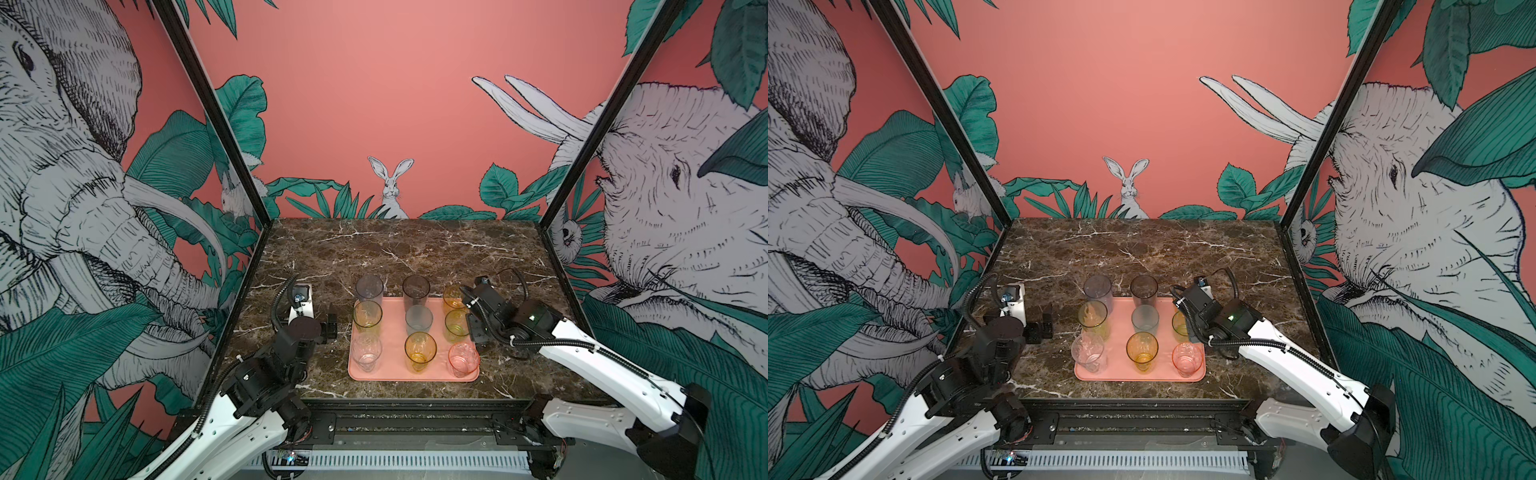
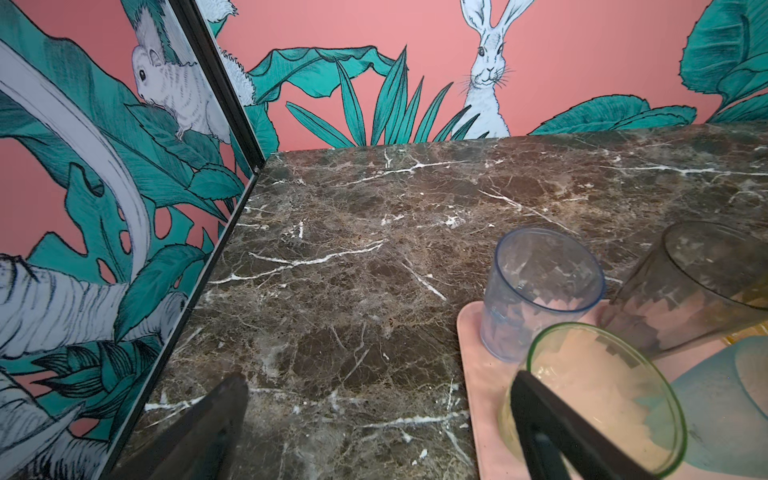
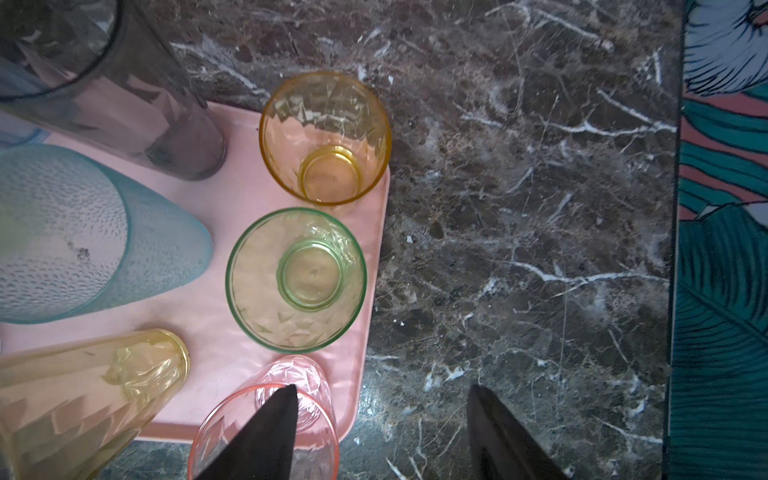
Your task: Place the glasses into the tray
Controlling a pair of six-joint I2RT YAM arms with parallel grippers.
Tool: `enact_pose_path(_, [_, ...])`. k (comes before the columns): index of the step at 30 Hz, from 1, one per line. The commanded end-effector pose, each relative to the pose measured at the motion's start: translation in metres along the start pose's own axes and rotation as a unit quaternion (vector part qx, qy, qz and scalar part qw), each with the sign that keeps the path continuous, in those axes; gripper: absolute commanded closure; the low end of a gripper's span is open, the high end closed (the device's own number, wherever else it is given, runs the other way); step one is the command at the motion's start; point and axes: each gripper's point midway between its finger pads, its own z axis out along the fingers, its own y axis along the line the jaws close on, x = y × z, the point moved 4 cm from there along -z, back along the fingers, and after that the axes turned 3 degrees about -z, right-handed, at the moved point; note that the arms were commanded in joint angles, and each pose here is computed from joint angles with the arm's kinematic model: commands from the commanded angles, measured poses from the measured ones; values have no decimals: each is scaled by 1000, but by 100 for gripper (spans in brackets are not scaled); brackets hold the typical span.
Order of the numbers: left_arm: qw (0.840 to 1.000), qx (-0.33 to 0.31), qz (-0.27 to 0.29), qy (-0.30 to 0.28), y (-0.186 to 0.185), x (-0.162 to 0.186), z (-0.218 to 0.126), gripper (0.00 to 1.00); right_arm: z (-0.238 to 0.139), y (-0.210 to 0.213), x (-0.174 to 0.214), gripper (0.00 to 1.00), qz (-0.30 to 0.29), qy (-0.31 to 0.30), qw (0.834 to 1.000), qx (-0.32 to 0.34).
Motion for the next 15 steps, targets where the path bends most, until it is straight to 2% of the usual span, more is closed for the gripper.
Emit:
enact_pose_path(1, [1000,-17,3,-14,1,-18,-1,0,-3,-15,-22,31,-14,-33,999,39])
enact_pose_path(10, [999,-42,31,-3,-8,-39,21,1,2,-46,-74,16,7,-97,993,69])
enact_pose_path(15, [998,-58,17,12,3,-49,44,1,14,-68,-93,9,21,-141,985,95])
